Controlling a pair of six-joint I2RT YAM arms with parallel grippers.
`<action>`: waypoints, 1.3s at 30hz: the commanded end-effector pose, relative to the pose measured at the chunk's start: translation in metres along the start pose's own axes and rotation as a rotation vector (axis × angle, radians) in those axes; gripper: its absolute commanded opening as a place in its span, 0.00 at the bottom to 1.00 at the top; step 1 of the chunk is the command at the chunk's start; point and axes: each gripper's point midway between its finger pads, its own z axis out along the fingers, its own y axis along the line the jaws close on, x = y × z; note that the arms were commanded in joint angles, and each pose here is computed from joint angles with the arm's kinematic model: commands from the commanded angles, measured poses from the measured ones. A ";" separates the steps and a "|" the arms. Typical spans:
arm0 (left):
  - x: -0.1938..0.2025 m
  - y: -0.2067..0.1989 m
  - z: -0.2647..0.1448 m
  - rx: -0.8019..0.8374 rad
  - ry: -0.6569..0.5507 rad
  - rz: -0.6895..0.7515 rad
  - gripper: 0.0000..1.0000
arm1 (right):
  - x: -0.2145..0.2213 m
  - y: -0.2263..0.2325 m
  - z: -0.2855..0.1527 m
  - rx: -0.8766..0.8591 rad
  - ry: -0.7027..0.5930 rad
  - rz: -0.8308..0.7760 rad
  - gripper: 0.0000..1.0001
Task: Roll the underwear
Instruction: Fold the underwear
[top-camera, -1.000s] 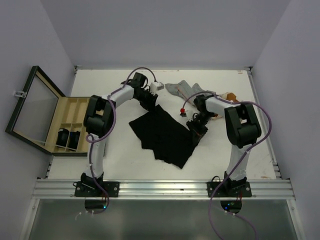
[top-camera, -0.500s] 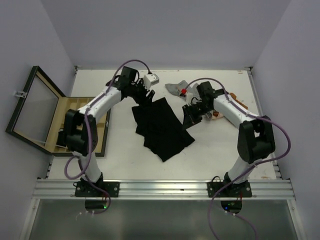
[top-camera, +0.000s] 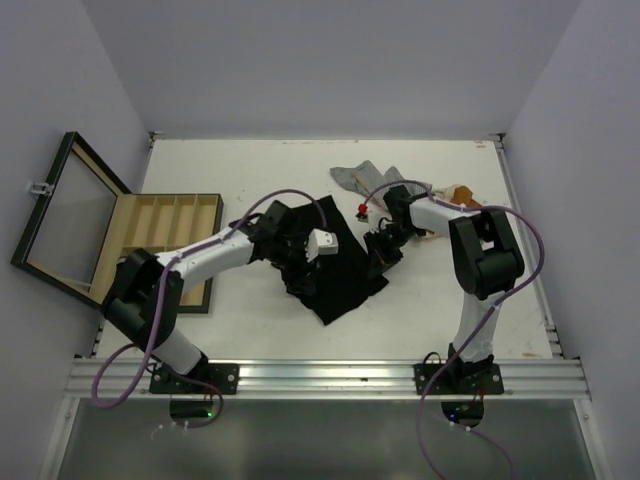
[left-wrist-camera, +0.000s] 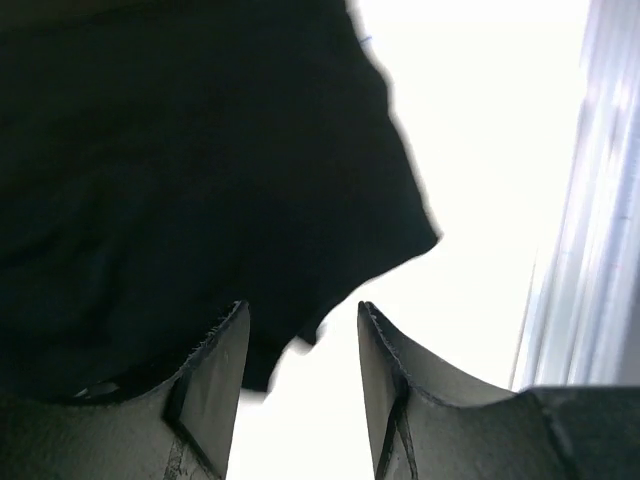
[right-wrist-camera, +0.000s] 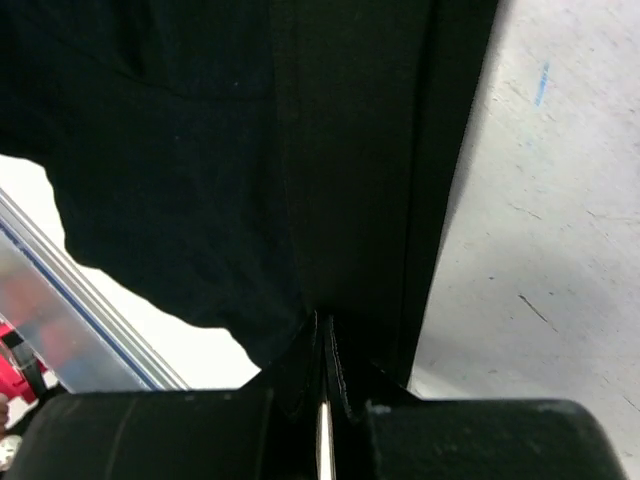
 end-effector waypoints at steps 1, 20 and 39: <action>-0.028 -0.021 0.016 0.027 -0.058 0.131 0.50 | 0.006 -0.020 0.011 0.071 0.019 -0.006 0.02; -0.025 -0.047 -0.018 0.144 -0.008 0.251 0.57 | 0.030 0.119 -0.058 -0.323 -0.037 -0.118 0.20; -0.063 0.226 -0.085 -0.418 -0.229 -0.205 0.58 | -0.230 -0.029 -0.061 0.267 -0.476 -0.178 0.56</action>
